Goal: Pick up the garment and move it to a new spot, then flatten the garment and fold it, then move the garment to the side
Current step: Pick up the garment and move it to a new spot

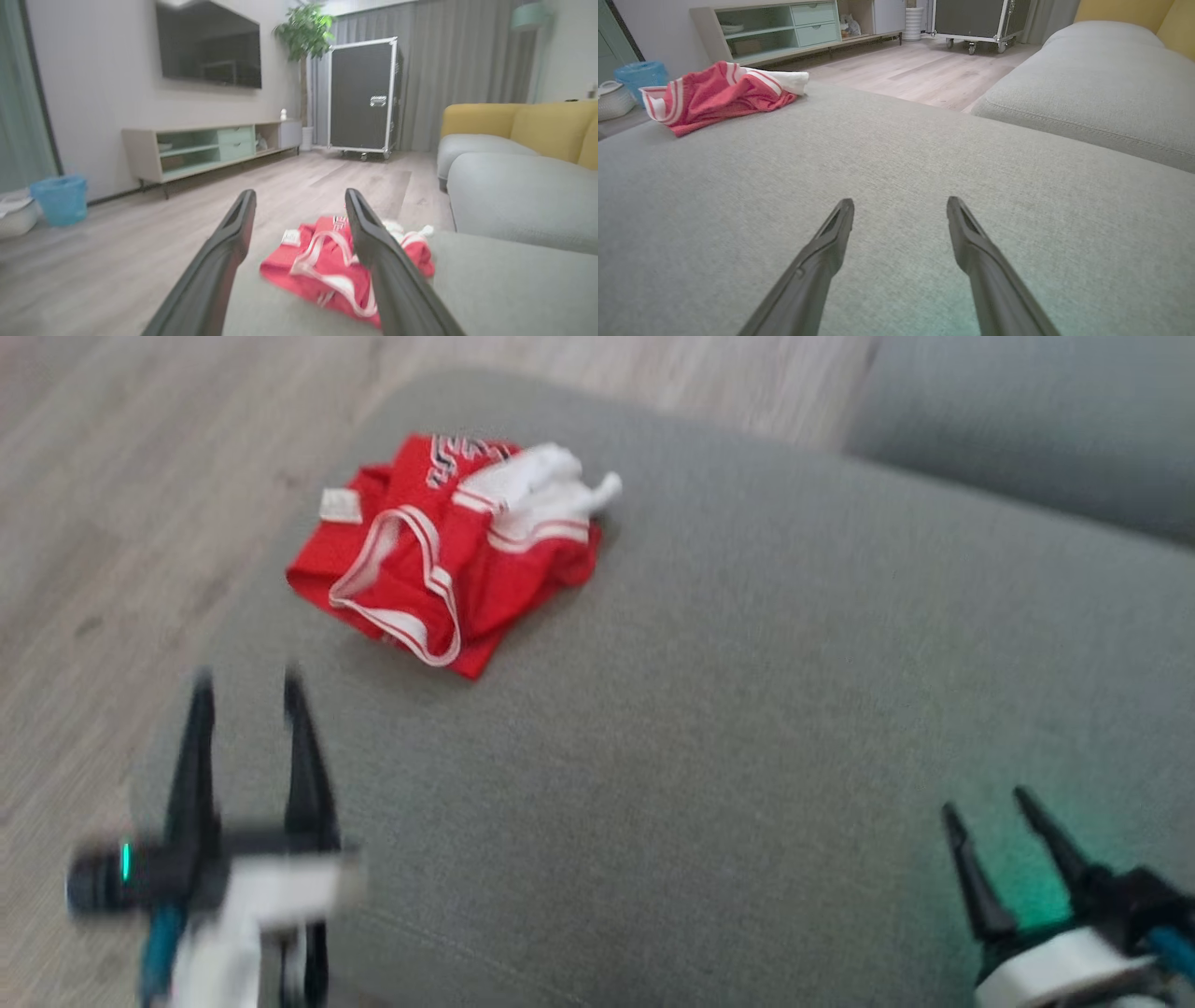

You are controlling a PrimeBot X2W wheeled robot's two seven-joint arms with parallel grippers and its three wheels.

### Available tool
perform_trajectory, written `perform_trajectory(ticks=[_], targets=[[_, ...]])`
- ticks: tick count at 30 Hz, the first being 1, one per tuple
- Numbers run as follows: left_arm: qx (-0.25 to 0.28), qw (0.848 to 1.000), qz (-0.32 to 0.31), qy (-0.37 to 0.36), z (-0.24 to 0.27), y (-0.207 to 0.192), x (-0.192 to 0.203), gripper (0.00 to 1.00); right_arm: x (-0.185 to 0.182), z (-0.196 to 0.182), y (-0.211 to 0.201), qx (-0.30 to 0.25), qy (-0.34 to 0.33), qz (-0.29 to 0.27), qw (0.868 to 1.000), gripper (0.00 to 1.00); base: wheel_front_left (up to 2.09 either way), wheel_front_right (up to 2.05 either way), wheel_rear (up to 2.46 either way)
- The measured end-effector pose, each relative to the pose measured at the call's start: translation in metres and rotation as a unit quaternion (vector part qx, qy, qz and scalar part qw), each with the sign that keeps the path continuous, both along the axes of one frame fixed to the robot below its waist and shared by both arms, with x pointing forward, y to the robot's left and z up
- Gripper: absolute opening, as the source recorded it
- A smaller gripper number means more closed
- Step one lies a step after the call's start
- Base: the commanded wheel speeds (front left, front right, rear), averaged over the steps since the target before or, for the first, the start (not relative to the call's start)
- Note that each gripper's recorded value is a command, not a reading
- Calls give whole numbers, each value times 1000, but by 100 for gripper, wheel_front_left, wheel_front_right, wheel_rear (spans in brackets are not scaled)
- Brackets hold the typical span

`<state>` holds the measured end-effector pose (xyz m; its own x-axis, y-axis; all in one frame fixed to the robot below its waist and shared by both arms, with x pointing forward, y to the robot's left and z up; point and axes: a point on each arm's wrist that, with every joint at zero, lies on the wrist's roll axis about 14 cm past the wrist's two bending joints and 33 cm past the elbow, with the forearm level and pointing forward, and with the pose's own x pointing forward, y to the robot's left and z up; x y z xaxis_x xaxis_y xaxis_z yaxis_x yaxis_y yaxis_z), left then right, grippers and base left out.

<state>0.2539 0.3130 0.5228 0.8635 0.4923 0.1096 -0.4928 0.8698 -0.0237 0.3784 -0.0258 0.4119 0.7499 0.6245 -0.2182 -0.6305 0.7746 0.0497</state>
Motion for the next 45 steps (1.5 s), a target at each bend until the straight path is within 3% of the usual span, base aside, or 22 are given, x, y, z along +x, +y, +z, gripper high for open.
perform_trajectory(ticks=[4,9,15,20,21,22,24,28,31,34,39,43,45], targets=[[50,997,-55,-16,31,2,69,100,22,-12,-10,-15,-2,7,1000,100,0,0,0],[61,990,-125,29,28,-7,157,100,51,-25,-25,-31,-8,10,999,100,0,0,0],[10,979,-135,154,-20,-4,232,100,80,-42,-47,-47,2,-2,999,100,0,0,0],[-80,942,-105,310,-117,1,226,100,89,-55,-58,-46,11,-9,999,100,0,0,0],[-92,934,-98,331,-132,3,220,93,90,-56,-59,-45,12,-10,999,100,0,0,0],[-104,928,-93,347,-145,3,216,44,92,-56,-60,-43,10,-12,999,100,0,0,0],[-118,922,-92,357,-158,-1,215,0,97,-55,-64,-39,7,-21,999,100,0,0,0],[-112,943,-105,296,-137,-2,235,0,101,-49,-68,-38,-1,-31,999,100,0,0,0],[-49,966,-119,224,-84,12,251,0,96,-39,-67,-33,-8,-41,999,100,0,0,0],[2,975,-142,173,-32,12,266,0,82,-31,-62,-22,-5,-49,999,100,0,0,0],[55,977,-194,69,67,-17,287,0,57,-9,-53,1,-10,-67,998,100,0,0,0],[51,972,-230,15,116,-50,291,0,44,10,-55,15,-23,-87,996,100,0,0,0],[43,961,-273,-15,144,-87,295,0,39,26,-64,24,-41,-108,993,100,0,0,0]])
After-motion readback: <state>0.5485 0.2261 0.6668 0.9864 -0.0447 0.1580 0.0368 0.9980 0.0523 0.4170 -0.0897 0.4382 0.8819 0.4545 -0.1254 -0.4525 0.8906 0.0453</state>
